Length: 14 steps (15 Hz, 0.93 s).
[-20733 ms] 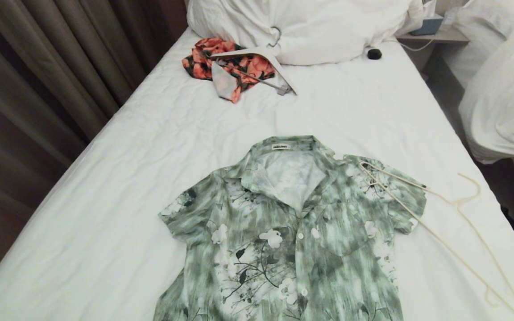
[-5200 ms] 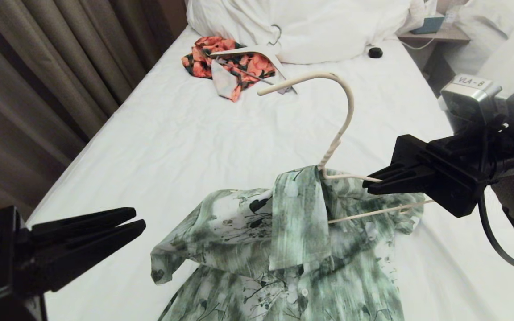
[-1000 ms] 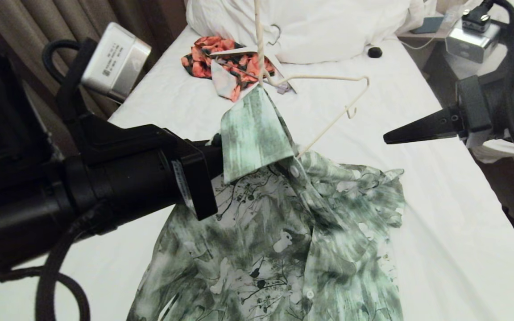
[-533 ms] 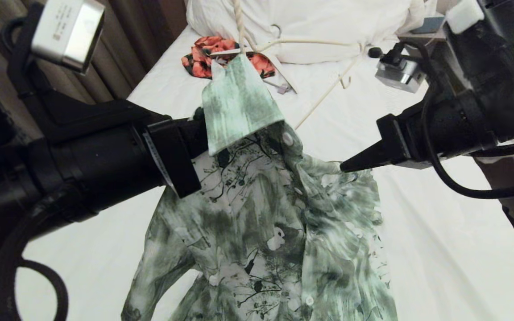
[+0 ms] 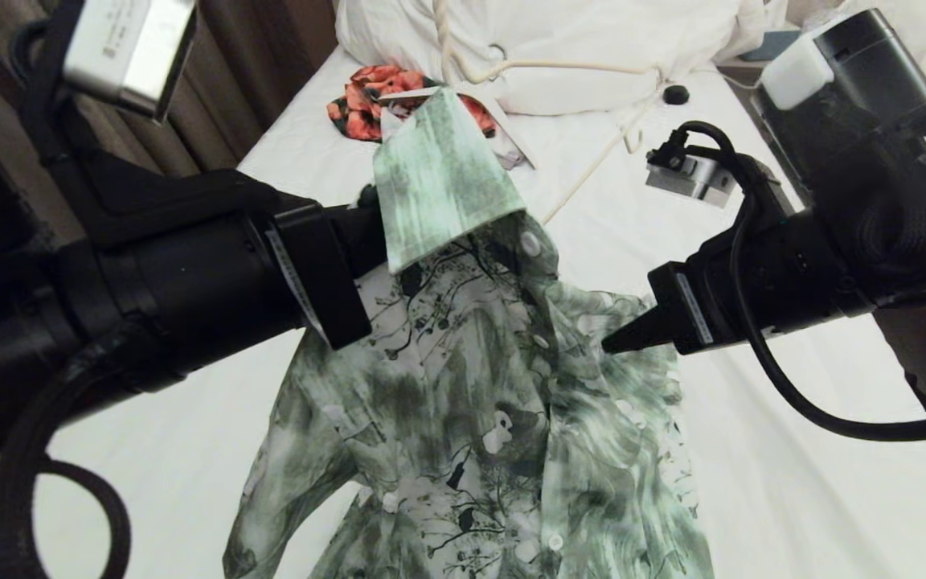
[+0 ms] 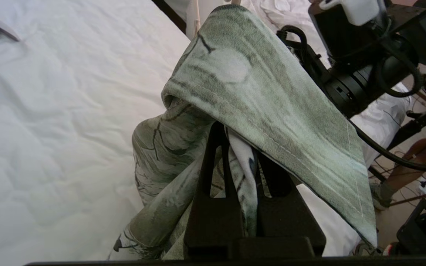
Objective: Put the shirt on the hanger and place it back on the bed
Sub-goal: Hook the other side of the shirt onto the hanger
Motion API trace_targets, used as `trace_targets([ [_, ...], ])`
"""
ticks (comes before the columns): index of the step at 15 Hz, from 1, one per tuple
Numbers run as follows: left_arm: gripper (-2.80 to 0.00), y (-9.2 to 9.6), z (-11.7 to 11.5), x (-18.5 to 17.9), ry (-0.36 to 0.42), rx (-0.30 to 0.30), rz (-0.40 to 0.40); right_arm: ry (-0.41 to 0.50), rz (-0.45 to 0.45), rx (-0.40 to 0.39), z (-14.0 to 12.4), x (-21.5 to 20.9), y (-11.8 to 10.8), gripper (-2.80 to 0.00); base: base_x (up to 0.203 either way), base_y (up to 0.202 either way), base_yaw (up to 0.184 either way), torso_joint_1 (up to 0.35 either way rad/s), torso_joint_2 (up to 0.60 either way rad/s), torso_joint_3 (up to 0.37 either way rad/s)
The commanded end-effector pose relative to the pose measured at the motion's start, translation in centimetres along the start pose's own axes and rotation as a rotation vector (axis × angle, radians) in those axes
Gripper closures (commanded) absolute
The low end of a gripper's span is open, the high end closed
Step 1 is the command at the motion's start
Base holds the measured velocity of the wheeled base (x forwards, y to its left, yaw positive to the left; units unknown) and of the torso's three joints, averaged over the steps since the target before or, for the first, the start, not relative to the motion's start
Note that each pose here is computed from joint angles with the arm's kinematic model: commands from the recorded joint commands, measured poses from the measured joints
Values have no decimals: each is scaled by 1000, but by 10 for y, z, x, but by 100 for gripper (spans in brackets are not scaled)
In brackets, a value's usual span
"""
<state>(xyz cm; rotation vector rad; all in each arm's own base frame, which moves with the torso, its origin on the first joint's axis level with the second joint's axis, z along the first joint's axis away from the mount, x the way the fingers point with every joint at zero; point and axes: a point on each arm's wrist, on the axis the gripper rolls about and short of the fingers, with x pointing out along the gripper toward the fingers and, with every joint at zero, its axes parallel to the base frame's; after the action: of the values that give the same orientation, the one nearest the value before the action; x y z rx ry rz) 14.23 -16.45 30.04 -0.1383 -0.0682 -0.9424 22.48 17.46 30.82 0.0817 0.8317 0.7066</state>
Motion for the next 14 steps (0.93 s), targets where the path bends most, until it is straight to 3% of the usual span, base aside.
trace_targets([
  [1, 0, 1, -4, 4, 15, -3, -1, 9, -15, 0, -9, -6, 0, 0, 0, 0, 0, 0, 0, 0],
  [6, 0, 2, -9, 8, 30, -6, 1, -48, -60, -7, -14, 5, -7, 0, 0, 0, 0, 0, 0, 0],
  [7, 0, 1, -9, 8, 33, -6, 0, -47, -74, -7, -15, 7, -8, -280, 0, 0, 0, 0, 0, 0],
  [14, 0, 1, -7, 7, 25, -5, 2, -54, -70, -52, -13, 30, -7, -280, 0, 0, 0, 0, 0, 0],
])
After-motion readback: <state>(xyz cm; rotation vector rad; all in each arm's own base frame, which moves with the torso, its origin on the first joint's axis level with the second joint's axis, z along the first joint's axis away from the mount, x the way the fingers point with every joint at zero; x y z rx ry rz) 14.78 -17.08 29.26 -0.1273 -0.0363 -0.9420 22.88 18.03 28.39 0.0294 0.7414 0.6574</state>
